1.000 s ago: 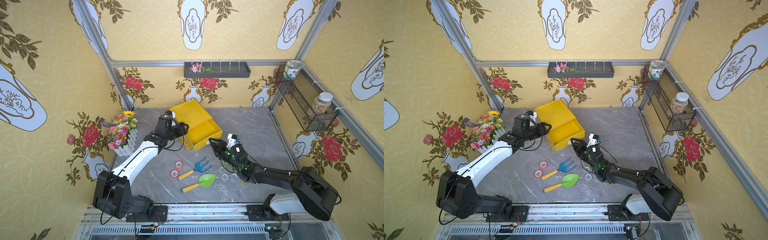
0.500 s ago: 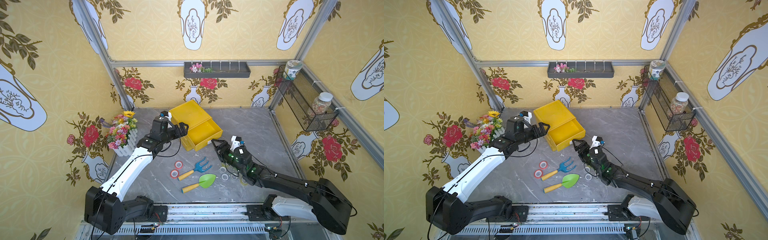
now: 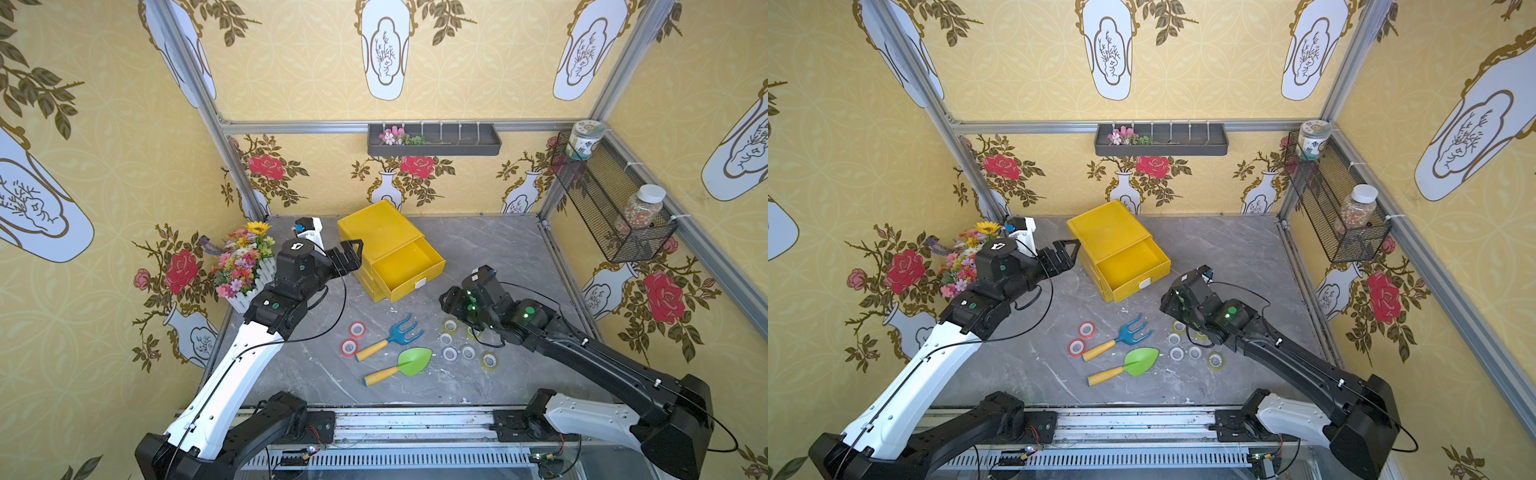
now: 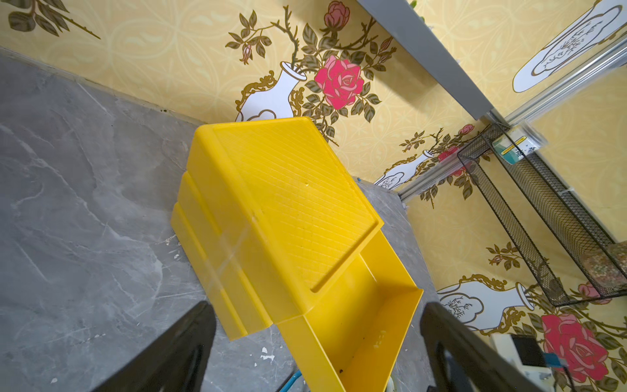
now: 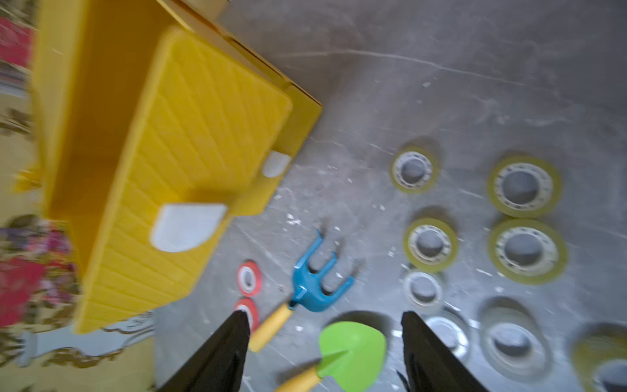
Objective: Place the transparent tape into the drawer according to color
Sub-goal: Open the drawer in the storage box, then pick up the tape at the center of the board.
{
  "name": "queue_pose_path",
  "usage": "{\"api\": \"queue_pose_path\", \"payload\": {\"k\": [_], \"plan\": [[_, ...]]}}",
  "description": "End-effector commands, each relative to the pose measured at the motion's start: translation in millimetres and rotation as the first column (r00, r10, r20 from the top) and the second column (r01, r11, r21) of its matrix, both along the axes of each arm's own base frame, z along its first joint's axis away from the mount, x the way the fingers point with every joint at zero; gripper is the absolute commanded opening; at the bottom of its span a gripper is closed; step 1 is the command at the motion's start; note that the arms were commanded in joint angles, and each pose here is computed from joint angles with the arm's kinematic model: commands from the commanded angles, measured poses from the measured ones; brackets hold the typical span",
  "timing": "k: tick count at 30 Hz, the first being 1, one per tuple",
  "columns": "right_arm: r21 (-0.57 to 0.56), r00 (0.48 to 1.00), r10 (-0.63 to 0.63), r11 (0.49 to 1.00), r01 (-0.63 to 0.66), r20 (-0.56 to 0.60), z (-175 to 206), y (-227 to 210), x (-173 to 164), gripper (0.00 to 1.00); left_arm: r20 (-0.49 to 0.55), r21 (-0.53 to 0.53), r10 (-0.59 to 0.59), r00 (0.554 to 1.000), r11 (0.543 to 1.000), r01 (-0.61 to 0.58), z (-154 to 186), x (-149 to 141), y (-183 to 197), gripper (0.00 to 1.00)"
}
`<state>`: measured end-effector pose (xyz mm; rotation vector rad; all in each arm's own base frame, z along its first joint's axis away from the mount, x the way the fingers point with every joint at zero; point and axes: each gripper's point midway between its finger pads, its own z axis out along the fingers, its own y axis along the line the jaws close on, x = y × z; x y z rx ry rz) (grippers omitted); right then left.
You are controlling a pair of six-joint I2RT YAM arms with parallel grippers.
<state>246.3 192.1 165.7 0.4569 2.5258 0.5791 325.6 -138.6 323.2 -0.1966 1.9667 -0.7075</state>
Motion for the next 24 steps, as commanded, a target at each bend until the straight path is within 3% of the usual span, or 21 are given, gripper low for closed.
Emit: {"api": "queue_pose_path", "payload": {"k": [1, 5, 9, 16, 24], "plan": [[-0.155, 0.989, 0.073, 0.984, -0.093, -0.132, -30.1, -23.1, -28.5, 0.74, -0.006, 0.052, 0.023, 1.000, 0.998, -0.023, -7.7, -3.6, 8.5, 1.00], [-0.226, 0.961, 0.123, 0.957, -0.181, -0.249, -54.0, -27.7, -42.4, 0.71, -0.017, 0.083, 0.053, 0.998, 0.995, -0.051, -22.4, -6.4, 16.2, 1.00], [-0.228, 0.915, 0.209, 0.927, -0.297, -0.345, -78.3, -19.5, -62.3, 0.69, -0.029, 0.100, 0.064, 0.998, 0.993, -0.060, -33.7, -7.3, 19.2, 1.00], [-0.256, 0.847, 0.364, 0.840, -0.478, -0.386, -98.3, 17.8, -80.3, 0.61, -0.041, 0.109, 0.063, 0.997, 0.992, -0.058, -43.5, -7.1, 19.2, 1.00], [-0.266, 0.805, 0.372, 0.808, -0.526, -0.462, -119.8, 21.9, -90.4, 0.60, -0.052, 0.117, 0.055, 0.997, 0.992, -0.049, -51.2, -7.0, 18.0, 1.00]]}}
